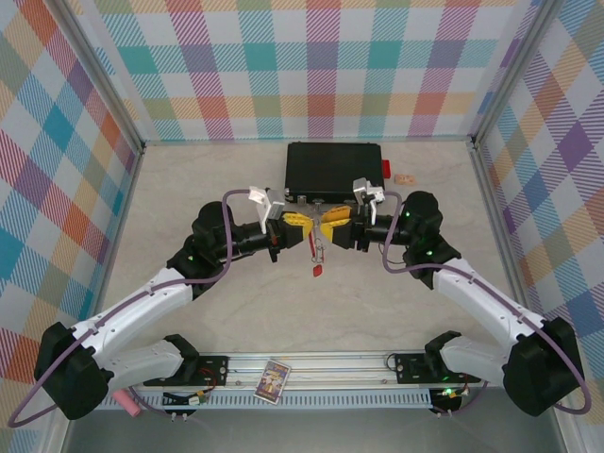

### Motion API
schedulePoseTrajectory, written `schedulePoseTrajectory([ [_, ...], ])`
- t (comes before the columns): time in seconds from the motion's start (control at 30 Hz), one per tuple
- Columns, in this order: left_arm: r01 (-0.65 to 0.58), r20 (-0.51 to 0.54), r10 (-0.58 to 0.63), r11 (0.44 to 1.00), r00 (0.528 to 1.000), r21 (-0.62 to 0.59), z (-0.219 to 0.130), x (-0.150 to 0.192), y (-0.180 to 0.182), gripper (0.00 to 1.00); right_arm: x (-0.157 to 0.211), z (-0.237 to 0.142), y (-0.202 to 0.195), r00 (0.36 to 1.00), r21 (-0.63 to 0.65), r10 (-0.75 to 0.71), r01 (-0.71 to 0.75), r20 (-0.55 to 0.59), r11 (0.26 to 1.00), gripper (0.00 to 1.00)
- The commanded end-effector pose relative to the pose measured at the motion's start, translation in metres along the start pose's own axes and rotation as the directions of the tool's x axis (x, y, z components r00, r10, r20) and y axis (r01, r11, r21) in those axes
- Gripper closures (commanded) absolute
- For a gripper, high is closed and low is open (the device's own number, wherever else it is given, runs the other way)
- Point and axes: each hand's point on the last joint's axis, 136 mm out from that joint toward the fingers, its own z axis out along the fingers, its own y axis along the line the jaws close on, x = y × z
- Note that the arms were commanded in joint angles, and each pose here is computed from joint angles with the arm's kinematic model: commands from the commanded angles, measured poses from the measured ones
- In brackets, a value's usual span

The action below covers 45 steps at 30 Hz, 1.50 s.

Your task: Put the keys on the keyring

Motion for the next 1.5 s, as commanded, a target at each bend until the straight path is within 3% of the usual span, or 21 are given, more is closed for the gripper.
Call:
schedulePoseTrajectory([
  [0.0,-0.027,0.052,0.024,0.998,0.998,0.058,-0.001,-0.02,-0.014,1.0,-0.019,0.001,0.01,0.999,-0.05,-0.04,0.041,0.026,0.998,0.68],
  [0.37,-0.012,0.042,0.009,0.997,0.999,0.078,0.002,-0.019,-0.015,1.0,-0.018,0.003,0.011,0.999,-0.077,-0.032,0.033,0.013,0.996,0.84],
  [0.57,-0.008,0.045,0.004,0.996,0.999,0.085,0.002,-0.02,-0.016,1.0,-0.015,0.004,0.013,1.0,-0.099,-0.03,0.029,-0.006,0.995,0.86],
  [0.7,-0.006,0.044,0.002,0.996,0.999,0.085,0.003,-0.019,-0.016,1.0,-0.012,0.005,0.013,0.999,-0.111,-0.025,0.023,-0.021,0.994,1.0],
  [0.9,0.007,0.011,-0.008,0.997,1.0,0.081,0.005,-0.012,-0.013,1.0,-0.014,0.004,0.015,0.999,-0.1,-0.043,0.041,-0.014,0.994,1.0],
  [1.47,0.028,-0.006,-0.028,0.995,1.0,0.097,0.011,-0.009,-0.011,0.86,-0.012,0.003,0.019,0.999,-0.115,-0.046,0.043,-0.023,0.992,1.0],
])
